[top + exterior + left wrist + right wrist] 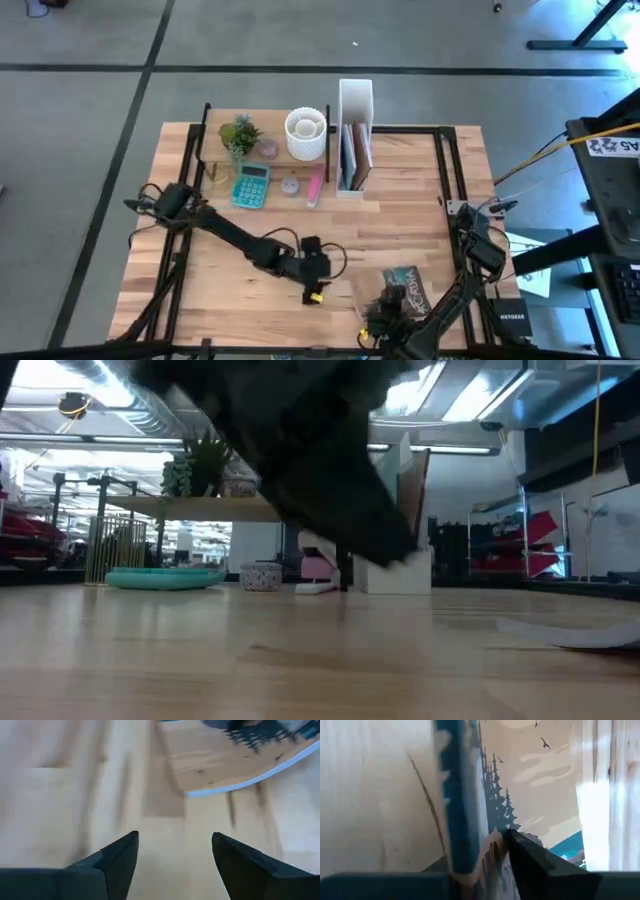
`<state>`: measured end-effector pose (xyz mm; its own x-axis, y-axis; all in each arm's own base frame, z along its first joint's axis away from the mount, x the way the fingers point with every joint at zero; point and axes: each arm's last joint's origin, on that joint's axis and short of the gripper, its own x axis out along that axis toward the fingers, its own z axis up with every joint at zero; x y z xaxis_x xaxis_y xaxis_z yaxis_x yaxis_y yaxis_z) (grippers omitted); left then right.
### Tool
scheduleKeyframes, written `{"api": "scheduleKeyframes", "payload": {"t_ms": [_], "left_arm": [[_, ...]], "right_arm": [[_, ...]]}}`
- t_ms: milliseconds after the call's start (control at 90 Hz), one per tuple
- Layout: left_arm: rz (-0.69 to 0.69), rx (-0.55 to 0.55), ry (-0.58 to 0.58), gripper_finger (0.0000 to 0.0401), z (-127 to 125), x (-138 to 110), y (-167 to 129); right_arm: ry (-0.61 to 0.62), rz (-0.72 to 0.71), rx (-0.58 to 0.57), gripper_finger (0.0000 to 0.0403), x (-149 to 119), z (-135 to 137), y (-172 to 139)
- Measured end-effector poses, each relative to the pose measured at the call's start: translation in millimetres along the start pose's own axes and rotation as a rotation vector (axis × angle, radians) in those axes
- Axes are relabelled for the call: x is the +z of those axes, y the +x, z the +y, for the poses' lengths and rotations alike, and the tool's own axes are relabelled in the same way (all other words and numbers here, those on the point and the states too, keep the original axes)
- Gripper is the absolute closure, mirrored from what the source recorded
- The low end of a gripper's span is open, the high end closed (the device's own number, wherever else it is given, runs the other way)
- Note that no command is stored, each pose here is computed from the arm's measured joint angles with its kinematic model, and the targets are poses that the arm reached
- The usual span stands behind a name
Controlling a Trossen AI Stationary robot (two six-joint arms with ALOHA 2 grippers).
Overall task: Stock shelves
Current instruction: Put the brown book in the book organizer
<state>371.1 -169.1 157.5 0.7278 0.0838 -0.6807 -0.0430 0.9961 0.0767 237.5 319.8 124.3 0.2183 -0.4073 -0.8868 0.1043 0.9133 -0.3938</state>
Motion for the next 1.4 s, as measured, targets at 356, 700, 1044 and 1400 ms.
{"api": "scheduleKeyframes", "payload": {"t_ms": [356, 700, 1044, 1400], "left_arm": [[-0.169, 0.327, 0.093, 0.0166, -55.4, -20.1, -93.2], [-0.443, 0.551, 0.166, 0.0166, -84.5, -33.4, -146.7], [-0.393, 0.373, 0.208, 0.0166, -92.8, -22.7, -142.9], [-0.528, 0.161, 0.338, 0.0166, -81.4, 29.4, -128.5]], "right_arm": [[0.251, -0.65, -0.222, 0.0398, 39.9, -10.6, -4.8], [0.386, -0.917, -0.233, 0.0401, 53.1, -37.0, -62.8], [0.45, -0.978, -0.042, 0.0402, 16.8, 0.6, -56.4], [0.59, -1.048, -0.074, 0.0401, 25.9, -5.3, -10.6]]}}
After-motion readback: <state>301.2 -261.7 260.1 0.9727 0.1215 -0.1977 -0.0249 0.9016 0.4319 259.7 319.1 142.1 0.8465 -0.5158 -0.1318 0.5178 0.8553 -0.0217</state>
